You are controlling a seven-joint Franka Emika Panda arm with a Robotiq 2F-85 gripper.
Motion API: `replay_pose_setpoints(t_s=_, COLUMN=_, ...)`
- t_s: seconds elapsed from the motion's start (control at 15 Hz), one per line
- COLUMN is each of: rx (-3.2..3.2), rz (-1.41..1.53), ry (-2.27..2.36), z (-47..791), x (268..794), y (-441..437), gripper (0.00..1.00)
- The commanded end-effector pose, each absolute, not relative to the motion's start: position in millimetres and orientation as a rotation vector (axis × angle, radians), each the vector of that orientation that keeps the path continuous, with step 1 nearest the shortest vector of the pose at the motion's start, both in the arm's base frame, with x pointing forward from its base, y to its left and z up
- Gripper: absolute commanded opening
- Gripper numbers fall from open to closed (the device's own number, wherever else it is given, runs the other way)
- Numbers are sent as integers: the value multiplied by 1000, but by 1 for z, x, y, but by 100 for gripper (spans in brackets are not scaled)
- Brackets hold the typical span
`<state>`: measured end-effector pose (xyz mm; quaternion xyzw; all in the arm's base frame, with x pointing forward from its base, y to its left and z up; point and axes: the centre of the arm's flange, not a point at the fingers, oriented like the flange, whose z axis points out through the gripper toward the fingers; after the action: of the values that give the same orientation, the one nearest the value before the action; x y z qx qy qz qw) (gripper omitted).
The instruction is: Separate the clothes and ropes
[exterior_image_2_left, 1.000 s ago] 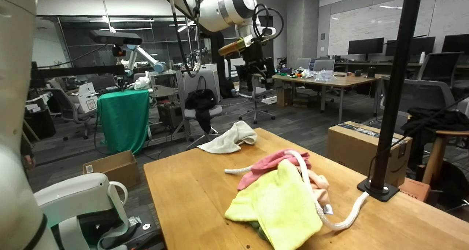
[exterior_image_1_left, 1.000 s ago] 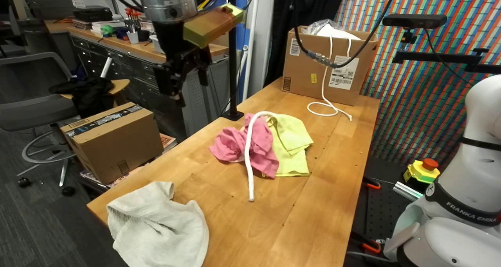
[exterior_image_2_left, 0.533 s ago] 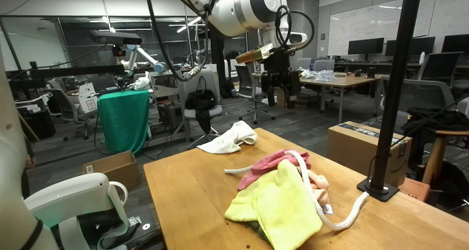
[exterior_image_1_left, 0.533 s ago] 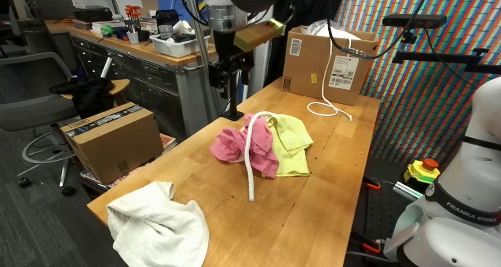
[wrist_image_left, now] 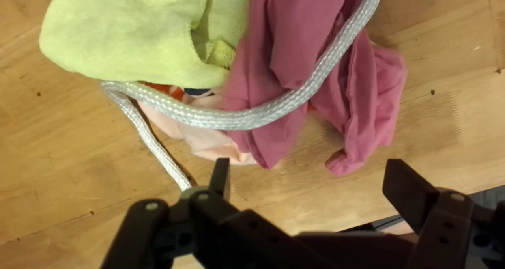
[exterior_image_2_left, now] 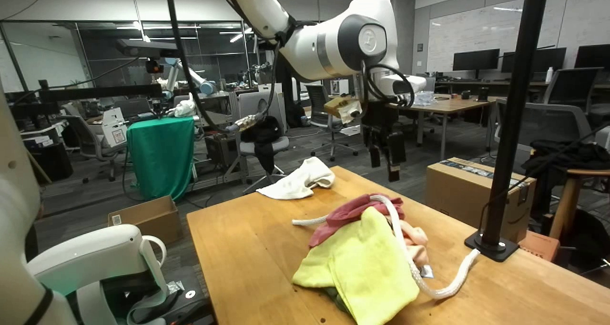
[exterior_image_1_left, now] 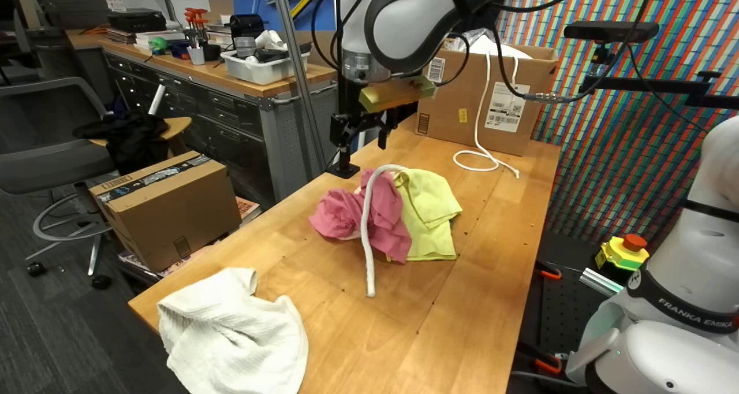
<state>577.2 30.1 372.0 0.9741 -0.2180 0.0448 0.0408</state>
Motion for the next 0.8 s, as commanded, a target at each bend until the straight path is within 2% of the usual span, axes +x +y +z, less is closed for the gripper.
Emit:
replay_pose_setpoints(t_s=0.0, rx=2933, rz=211, ry=-865, z=355, x=571, y=10, gripper=100)
replay_pose_setpoints(t_s=0.73, rx=2815, rz=235, ry=-1231, z=329, x=561, y=-24, gripper=100)
